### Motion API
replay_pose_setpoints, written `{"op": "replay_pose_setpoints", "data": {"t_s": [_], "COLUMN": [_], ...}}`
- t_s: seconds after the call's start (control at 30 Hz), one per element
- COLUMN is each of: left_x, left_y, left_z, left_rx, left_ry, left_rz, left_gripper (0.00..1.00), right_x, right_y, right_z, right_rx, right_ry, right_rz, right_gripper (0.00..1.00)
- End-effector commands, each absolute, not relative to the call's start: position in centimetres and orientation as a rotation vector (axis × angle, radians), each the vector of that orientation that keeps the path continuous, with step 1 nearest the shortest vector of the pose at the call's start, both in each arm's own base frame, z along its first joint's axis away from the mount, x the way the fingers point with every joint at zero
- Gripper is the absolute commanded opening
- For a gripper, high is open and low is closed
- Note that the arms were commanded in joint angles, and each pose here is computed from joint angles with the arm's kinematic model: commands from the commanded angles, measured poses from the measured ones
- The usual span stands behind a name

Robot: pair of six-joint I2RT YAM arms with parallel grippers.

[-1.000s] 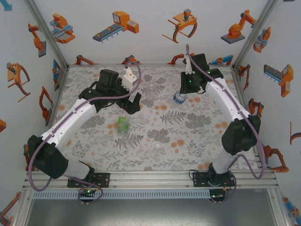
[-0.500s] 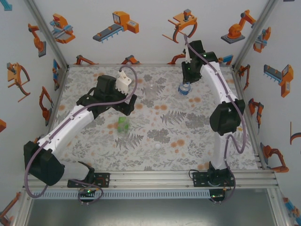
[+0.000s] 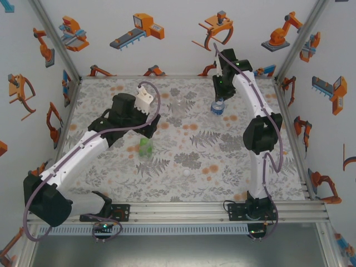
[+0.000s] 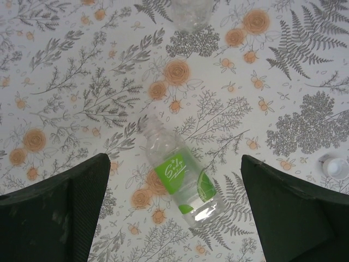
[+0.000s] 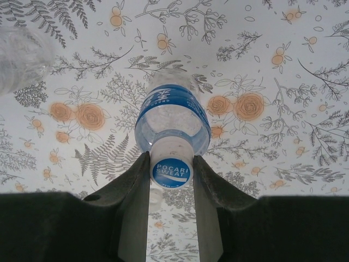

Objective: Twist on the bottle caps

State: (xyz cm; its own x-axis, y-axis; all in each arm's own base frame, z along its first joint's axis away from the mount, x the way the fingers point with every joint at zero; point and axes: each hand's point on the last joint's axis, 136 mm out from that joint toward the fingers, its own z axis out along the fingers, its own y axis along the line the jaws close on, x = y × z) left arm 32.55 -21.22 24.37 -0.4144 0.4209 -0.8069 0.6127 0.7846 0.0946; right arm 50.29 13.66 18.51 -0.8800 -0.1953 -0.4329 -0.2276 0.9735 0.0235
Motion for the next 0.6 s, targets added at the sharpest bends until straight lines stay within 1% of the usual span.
{"op": "replay_pose_setpoints", "data": {"t_s": [0.0, 0.1, 0.13, 0.2, 0.3, 0.4, 0.57], "left_x": [32.4, 32.7, 32.7, 32.7, 32.3, 32.4, 32.8], "left_y": [-20.8, -19.5, -19.2, -18.7, -19.3, -19.6, -19.3], "left_z": [26.3, 27.0, 27.1, 27.3, 27.2, 26.9, 26.4], "left_rx": [0.712, 0.653, 0.638, 0.612, 0.647, 0.634, 0.636], "left_ry": [2.027, 2.006, 2.003, 2.002, 2.004, 2.018, 2.058], "left_rz": [-0.273, -0.212, -0.202, -0.196, -0.233, -0.260, -0.223], "left_gripper": [0.97, 0.97, 0.97, 0.97, 0.97, 0.97, 0.97], "right_x": [50.1, 50.1, 50.1, 50.1, 50.2, 50.5, 50.5], "right_y": [13.3, 13.3, 13.3, 13.2, 13.0, 12.5, 12.1], "right_z": [17.8, 17.8, 17.9, 18.2, 19.0, 20.1, 22.5], "right_rx": [-0.294, -0.293, -0.290, -0.284, -0.275, -0.260, -0.251], "right_ry": [2.714, 2.716, 2.715, 2.707, 2.684, 2.646, 2.583], "right_rz": [0.091, 0.088, 0.087, 0.086, 0.078, 0.037, 0.015], "right_gripper": [0.14, 0.24, 0.29, 0.44, 0.61, 0.67, 0.71]}}
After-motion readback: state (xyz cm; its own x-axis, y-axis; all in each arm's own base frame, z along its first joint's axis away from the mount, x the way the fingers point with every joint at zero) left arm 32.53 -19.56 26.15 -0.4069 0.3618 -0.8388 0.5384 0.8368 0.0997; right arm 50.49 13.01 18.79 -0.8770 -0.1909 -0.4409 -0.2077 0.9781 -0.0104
